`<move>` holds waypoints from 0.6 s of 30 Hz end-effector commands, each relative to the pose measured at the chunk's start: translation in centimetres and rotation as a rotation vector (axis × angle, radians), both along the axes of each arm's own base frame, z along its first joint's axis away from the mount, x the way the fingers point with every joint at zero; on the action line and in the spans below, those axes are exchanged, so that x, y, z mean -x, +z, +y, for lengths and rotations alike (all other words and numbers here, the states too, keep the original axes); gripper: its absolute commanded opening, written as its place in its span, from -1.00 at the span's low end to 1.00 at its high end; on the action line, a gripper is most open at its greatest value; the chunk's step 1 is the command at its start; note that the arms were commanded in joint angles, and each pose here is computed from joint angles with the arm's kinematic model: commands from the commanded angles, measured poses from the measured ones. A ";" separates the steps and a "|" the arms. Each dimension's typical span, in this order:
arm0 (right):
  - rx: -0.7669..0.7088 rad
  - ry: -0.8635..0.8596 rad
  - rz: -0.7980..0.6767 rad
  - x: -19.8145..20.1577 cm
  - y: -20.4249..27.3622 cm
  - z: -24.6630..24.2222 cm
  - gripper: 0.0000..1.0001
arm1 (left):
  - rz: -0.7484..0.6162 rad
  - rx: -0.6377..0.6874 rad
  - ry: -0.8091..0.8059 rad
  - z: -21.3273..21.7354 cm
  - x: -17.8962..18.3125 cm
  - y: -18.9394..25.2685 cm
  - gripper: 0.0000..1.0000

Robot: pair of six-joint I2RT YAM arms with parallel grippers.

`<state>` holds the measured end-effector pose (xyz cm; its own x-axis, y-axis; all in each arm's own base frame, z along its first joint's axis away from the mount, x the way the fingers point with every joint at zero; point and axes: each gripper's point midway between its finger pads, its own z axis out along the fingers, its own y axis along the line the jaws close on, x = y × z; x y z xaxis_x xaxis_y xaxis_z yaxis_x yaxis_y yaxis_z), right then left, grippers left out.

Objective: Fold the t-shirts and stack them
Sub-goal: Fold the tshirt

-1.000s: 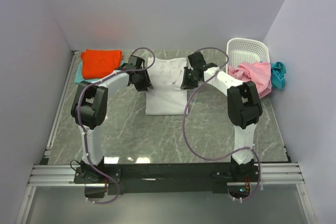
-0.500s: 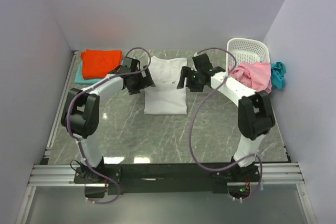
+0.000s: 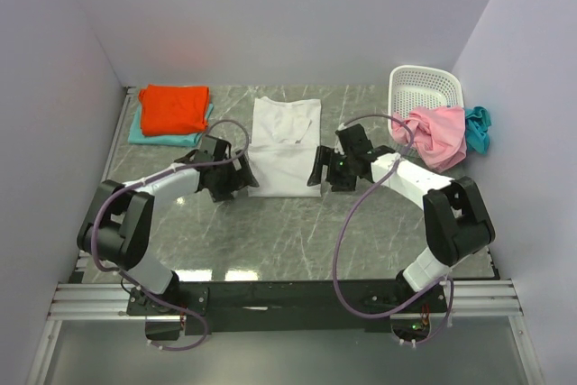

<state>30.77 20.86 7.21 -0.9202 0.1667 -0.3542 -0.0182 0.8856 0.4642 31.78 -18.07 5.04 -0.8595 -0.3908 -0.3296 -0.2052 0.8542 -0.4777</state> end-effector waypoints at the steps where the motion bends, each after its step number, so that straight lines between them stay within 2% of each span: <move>1: -0.043 0.020 -0.045 -0.4 1.0 1.0 0.74 | -0.037 0.073 -0.001 -1.1 0.1 0.7 0.93; 2: -0.050 0.021 -0.044 -0.4 0.9 1.1 0.74 | -0.026 0.076 -0.002 -1.1 0.4 0.4 0.75; 5: -0.067 0.024 -0.030 -0.1 0.4 1.3 0.71 | -0.003 0.076 -0.013 -1.2 0.7 -0.6 0.40; 9: -0.039 0.006 -0.010 0.0 -0.4 0.9 0.71 | 0.026 0.071 -0.021 -1.4 0.9 -1.5 0.12; 11: -0.031 0.002 -0.003 0.0 -0.6 0.8 0.71 | 0.032 0.073 -0.032 -1.6 0.9 -1.7 -0.19; 18: -0.003 -0.020 0.009 -0.1 -1.7 0.4 0.69 | 0.055 0.068 -0.057 -2.3 1.2 -2.3 -0.77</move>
<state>30.34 21.18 5.95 -0.9270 0.1757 -0.3314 -0.0040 0.8788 0.4771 29.97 -19.41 2.03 -0.8936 -0.3791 -0.2402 -0.2211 0.8376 -0.4996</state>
